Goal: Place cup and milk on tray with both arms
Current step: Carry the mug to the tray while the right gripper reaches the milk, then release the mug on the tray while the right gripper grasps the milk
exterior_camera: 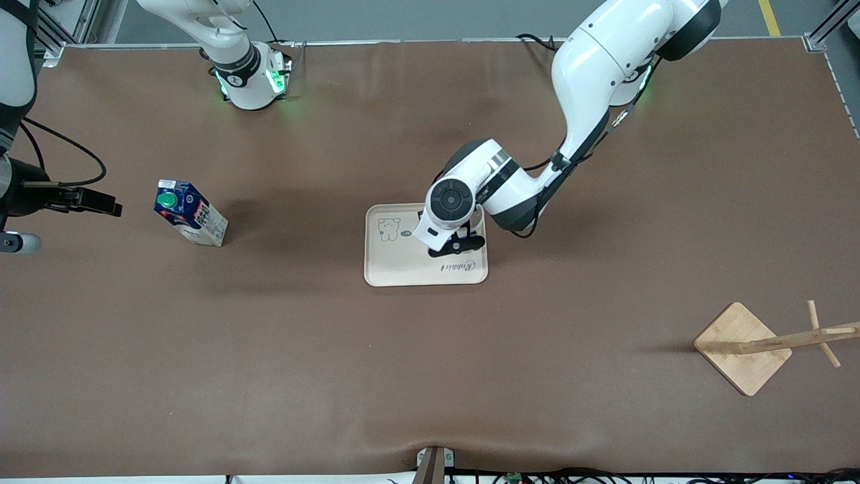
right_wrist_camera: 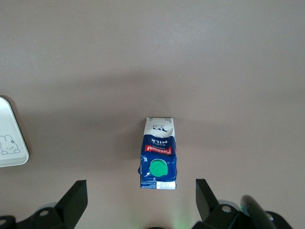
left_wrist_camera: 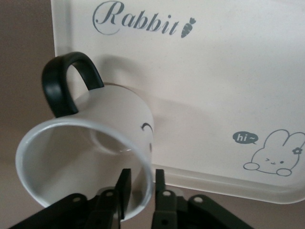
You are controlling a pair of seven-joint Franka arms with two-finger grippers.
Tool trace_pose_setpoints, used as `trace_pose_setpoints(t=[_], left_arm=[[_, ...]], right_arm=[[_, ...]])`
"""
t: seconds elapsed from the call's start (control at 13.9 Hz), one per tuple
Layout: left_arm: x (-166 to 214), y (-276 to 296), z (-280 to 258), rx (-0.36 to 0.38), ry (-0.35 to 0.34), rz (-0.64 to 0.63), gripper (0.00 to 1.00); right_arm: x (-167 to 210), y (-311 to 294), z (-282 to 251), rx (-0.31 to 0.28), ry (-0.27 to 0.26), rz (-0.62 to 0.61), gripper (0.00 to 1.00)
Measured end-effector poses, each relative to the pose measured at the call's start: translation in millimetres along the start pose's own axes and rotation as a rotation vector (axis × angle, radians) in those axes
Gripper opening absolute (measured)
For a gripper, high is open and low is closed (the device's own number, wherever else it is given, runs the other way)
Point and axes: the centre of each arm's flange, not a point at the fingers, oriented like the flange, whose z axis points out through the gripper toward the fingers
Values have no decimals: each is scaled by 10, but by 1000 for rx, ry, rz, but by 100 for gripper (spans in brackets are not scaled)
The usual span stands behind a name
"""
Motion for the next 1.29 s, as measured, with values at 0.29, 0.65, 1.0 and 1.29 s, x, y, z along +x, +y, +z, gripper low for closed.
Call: trace_pose_setpoints(t=[0.29,0.65,1.0,1.29], left_arm=[[9,19,-56,-9,6,4,74],[40,-5,-646,7,6,-4,100],[380,-697,-1809,-48,82,-51,100],[768,-1533,-2521,-94,144,-85,100]], right_arm=[[227,215,470,0,-95,30,100],[280,389,1162,3,-204,59,100],[100,354,1610,8,-184,51,100],[-111,181,1758,6,-185,20,100]])
